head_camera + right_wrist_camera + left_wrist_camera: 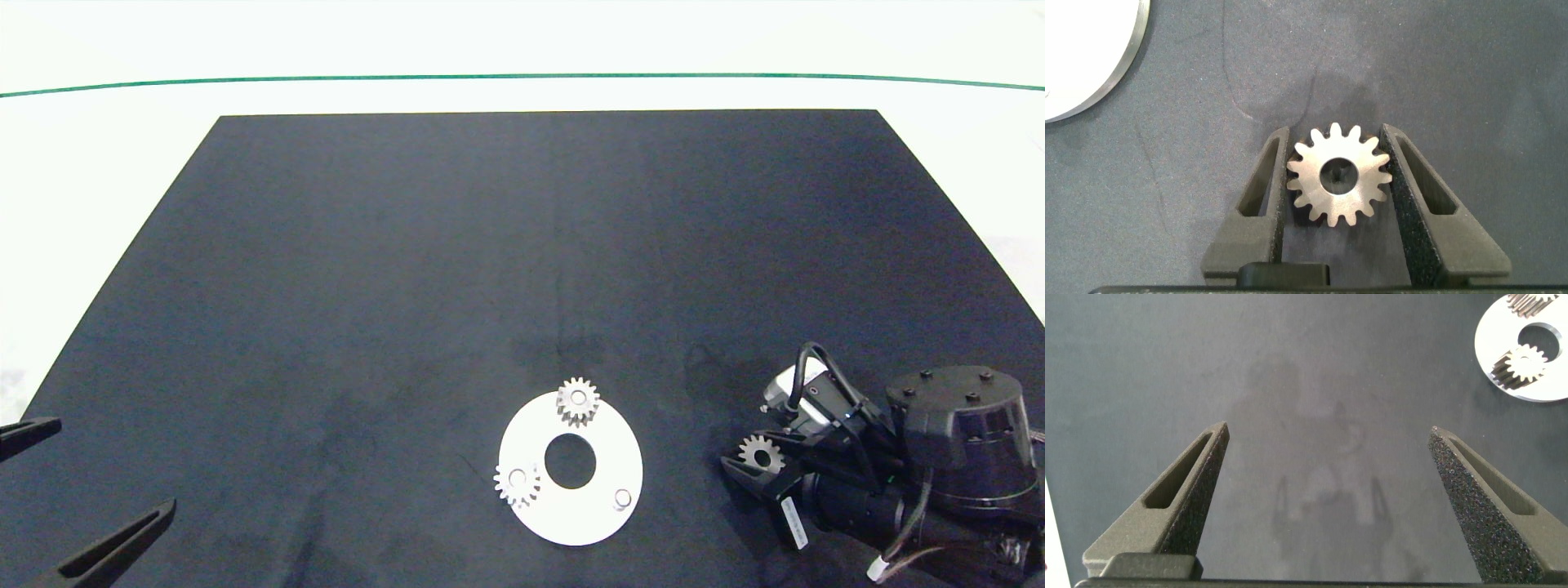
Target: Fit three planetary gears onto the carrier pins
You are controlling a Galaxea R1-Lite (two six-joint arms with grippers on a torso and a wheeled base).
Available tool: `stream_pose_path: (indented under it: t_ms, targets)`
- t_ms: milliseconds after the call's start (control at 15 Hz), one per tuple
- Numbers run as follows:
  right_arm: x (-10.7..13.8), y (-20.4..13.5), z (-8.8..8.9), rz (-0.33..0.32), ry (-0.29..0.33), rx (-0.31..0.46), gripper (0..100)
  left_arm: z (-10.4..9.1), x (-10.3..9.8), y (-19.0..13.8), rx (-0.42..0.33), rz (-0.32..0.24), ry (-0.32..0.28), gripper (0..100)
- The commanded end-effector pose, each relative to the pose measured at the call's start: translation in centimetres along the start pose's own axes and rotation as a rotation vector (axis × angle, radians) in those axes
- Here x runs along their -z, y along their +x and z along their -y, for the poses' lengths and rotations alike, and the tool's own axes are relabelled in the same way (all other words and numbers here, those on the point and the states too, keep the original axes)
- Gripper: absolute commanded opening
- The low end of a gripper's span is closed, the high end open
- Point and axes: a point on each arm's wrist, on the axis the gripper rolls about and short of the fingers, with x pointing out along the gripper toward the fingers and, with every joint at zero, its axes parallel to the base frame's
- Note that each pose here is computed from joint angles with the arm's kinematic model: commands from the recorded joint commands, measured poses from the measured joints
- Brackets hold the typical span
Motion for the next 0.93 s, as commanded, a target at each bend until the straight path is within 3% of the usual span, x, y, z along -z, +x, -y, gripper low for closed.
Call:
stream_pose_path:
  t_ms: [67, 800, 933]
  targets:
    - [-0.07, 0.03, 0.0, 0.002, -0.002, 0.002, 30, 0.01, 0.0, 0.09, 0.0, -0.005, 0.002, 100]
    - [-0.21, -0.14, 0.02, 0.011, -0.005, 0.005, 7, 0.04, 0.03, 0.21, 0.001, -0.011, 0.003, 100]
    - [-0.38, -0.42, 0.06, 0.025, -0.008, 0.006, 7, 0.06, 0.03, 0.24, 0.005, -0.012, 0.002, 100]
